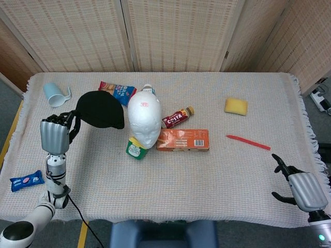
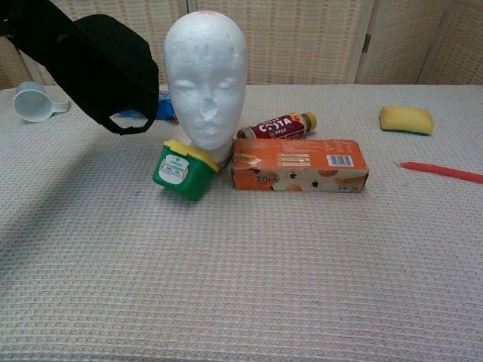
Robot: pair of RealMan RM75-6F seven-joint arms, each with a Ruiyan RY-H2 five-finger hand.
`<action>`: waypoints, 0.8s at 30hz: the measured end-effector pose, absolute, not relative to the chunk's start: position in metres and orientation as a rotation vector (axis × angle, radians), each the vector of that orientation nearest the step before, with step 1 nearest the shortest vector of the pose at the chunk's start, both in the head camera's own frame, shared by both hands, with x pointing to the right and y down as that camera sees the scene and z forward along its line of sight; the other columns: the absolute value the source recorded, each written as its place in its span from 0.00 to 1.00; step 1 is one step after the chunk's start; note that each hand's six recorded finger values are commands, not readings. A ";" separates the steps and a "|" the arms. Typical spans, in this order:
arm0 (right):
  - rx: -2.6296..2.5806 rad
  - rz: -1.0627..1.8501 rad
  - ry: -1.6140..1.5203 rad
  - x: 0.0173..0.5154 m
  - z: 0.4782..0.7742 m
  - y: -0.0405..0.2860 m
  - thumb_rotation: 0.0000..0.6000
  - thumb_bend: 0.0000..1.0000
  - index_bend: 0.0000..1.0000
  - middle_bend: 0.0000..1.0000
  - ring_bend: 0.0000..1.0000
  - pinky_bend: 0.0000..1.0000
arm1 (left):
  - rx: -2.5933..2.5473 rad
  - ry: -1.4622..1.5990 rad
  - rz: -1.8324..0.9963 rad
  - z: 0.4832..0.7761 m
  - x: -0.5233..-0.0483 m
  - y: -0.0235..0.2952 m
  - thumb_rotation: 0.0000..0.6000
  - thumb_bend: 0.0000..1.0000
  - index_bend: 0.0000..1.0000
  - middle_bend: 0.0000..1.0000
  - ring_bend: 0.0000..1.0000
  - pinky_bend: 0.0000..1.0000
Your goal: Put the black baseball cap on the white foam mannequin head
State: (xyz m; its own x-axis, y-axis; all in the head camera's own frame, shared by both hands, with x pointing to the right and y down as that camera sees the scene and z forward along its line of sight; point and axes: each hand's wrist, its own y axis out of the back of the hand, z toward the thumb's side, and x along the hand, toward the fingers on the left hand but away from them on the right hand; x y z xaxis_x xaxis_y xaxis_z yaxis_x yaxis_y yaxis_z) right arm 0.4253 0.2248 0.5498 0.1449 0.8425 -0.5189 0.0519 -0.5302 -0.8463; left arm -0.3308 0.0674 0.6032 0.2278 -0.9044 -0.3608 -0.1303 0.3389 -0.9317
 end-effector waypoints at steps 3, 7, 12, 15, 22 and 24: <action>-1.735 1.462 -0.861 0.426 0.551 0.224 1.00 0.02 0.00 0.37 0.37 0.61 | -1.094 1.231 -0.707 0.596 -0.328 0.060 1.00 0.65 0.76 1.00 1.00 1.00; -1.742 1.470 -0.852 0.425 0.554 0.225 1.00 0.02 0.00 0.37 0.37 0.61 | -1.071 1.234 -0.684 0.585 -0.322 0.047 1.00 0.65 0.76 1.00 1.00 1.00; -1.752 1.484 -0.837 0.425 0.558 0.226 1.00 0.02 0.00 0.37 0.37 0.61 | -1.051 1.280 -0.629 0.567 -0.307 0.031 1.00 0.67 0.76 1.00 1.00 1.00; -1.761 1.495 -0.826 0.425 0.560 0.227 1.00 0.02 0.00 0.37 0.37 0.61 | -1.040 1.304 -0.594 0.555 -0.292 0.021 1.00 0.67 0.76 1.00 1.00 1.00; -1.767 1.514 -0.840 0.430 0.560 0.224 1.00 0.02 0.00 0.37 0.37 0.61 | -1.044 1.322 -0.529 0.533 -0.248 0.007 1.00 0.67 0.76 1.00 1.00 1.00; -1.773 1.519 -0.840 0.431 0.560 0.223 1.00 0.02 0.00 0.36 0.37 0.61 | -1.052 1.321 -0.514 0.529 -0.232 0.004 1.00 0.67 0.76 1.00 1.00 1.00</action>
State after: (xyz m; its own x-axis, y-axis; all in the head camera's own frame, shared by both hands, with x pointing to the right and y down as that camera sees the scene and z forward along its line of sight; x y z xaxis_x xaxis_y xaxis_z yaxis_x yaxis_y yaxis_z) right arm 0.4309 0.2231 0.5601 0.1238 0.8084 -0.5755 0.0579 -0.5849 -0.8090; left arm -0.2317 0.0039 0.5289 0.2306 -0.8178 -0.5272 -0.2469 0.4749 -0.8447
